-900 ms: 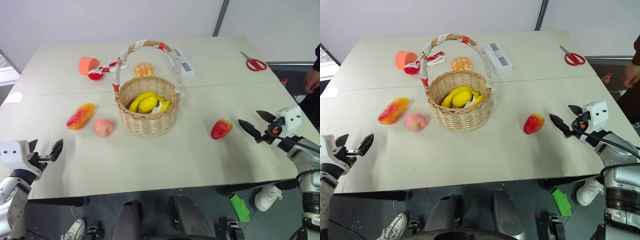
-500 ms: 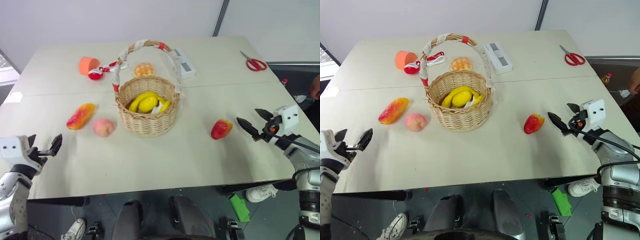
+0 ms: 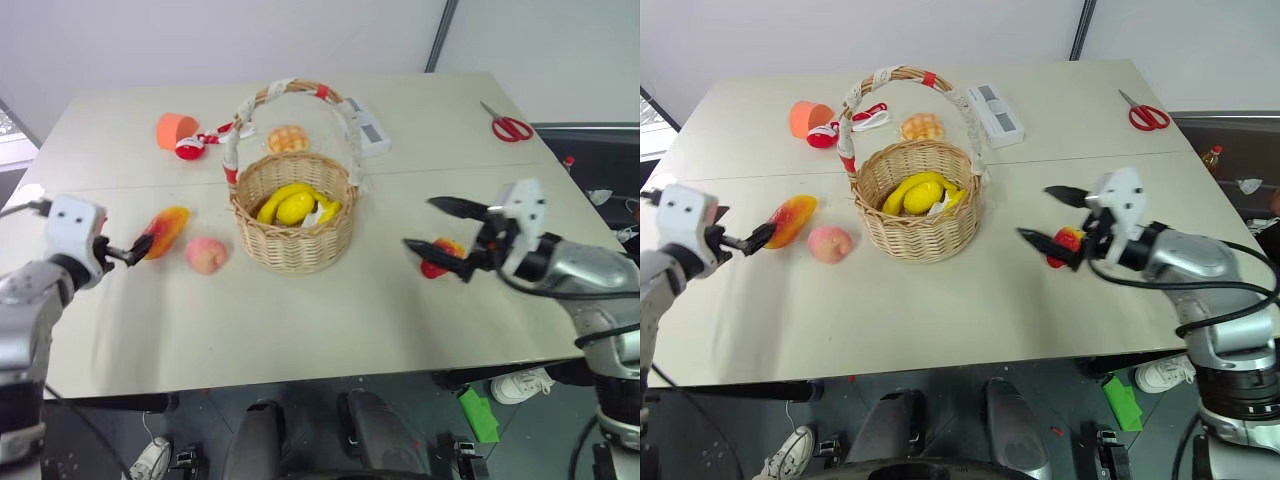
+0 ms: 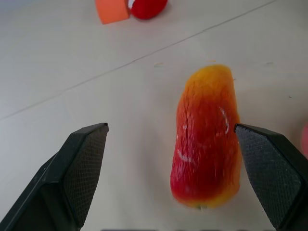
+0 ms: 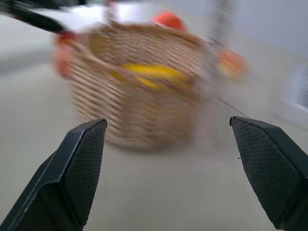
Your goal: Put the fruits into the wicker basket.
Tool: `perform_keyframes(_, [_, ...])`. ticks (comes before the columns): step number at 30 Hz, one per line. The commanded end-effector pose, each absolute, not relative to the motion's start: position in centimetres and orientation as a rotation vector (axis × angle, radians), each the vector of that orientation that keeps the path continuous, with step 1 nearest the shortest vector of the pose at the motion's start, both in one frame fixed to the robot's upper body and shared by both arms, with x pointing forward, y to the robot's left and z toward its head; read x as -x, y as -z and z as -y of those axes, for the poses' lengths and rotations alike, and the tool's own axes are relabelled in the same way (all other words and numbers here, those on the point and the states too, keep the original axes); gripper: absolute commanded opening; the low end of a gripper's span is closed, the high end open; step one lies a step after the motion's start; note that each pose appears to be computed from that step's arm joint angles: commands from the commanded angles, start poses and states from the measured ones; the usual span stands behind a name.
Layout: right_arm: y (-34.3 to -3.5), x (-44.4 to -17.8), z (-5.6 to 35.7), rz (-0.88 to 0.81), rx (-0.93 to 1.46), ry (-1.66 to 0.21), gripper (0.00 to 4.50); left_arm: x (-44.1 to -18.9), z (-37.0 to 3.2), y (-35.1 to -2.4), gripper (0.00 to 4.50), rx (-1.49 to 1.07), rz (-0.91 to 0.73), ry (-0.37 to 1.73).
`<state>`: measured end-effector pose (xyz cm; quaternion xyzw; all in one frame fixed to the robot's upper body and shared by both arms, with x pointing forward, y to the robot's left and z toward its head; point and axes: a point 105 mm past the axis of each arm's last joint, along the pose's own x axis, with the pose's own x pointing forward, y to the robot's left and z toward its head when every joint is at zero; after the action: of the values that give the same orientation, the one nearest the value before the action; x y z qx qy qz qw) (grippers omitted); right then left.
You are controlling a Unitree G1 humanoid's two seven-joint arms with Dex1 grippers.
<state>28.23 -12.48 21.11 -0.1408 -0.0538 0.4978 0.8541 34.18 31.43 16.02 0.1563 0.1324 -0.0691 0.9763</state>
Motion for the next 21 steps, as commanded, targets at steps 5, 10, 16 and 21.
perform_keyframes(5, [-22.0,-26.5,8.1,0.195,0.312,-1.19,4.3,-36.6,-31.2,-15.6,4.5,-0.306,-0.423,0.182])
perform_keyframes(10, [-21.7,-26.0,7.1,0.206,0.288,-1.226,4.3,-37.4,-30.9,-14.7,4.5,-0.339,-0.484,0.205])
perform_keyframes(16, [-21.3,-25.7,6.5,0.215,0.281,-1.239,4.3,-37.7,-30.2,-13.8,4.5,-0.34,-0.519,0.237])
perform_keyframes(21, [-20.9,-25.6,6.3,0.217,0.277,-1.246,4.5,-37.6,-30.5,-13.9,3.58,-0.333,-0.5,0.235])
